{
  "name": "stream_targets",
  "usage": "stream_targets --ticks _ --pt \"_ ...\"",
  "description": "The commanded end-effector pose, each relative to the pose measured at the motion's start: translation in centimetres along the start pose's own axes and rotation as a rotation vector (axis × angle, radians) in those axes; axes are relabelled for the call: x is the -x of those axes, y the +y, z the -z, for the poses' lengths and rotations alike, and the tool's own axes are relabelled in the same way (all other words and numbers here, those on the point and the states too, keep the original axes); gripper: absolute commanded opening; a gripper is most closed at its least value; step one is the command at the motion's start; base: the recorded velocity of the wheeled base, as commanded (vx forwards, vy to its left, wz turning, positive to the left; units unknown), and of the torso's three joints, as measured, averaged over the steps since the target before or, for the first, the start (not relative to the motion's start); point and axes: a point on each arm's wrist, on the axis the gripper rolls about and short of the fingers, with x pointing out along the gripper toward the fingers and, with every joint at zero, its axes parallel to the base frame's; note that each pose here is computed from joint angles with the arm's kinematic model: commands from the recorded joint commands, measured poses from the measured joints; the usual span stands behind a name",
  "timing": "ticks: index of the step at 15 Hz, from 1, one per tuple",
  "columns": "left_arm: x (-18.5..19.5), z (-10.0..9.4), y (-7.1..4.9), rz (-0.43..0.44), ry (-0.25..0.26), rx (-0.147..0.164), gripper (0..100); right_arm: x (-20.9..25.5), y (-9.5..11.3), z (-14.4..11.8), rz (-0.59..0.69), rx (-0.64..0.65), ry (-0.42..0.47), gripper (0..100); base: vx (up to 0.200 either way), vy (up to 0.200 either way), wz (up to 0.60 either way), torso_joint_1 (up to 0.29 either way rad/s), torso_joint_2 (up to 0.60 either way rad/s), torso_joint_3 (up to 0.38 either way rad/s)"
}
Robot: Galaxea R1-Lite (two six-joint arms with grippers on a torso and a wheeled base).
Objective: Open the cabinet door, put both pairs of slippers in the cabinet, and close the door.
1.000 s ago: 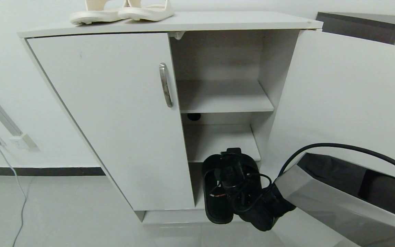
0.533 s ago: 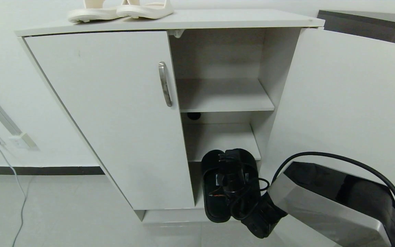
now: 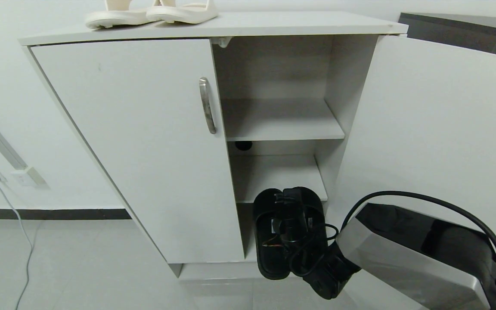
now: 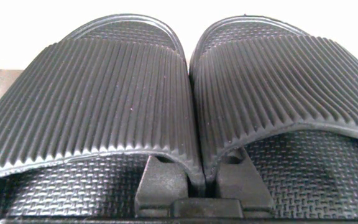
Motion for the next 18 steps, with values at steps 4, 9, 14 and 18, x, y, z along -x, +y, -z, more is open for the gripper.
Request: stream_targets --ticks 4,9,14,18 --pt "0.0 0.0 0.0 0.001 0.000 0.000 0 0.1 0.0 -0.4 0.002 0.003 -0.007 0 0.200 0.000 0.00 -0.001 0.00 0.004" --pt "0.0 0.0 0.0 0.001 0.000 0.003 0 -1.3 -0.1 -0.3 0.012 0.020 -0.020 0 0.080 0.000 0.00 0.002 0.00 0.002" --pt "0.0 0.0 0.0 -0.002 0.001 0.011 0 -5.8 -0.1 -0.5 0.053 0.065 -0.087 0 0.000 0.000 0.00 0.000 0.00 0.000" --pt "0.0 0.0 0.0 -0.004 0.001 0.011 0 -8.5 -0.6 -1.9 0.069 0.059 -0.080 0 0.000 0.000 0.00 0.000 0.00 0.000"
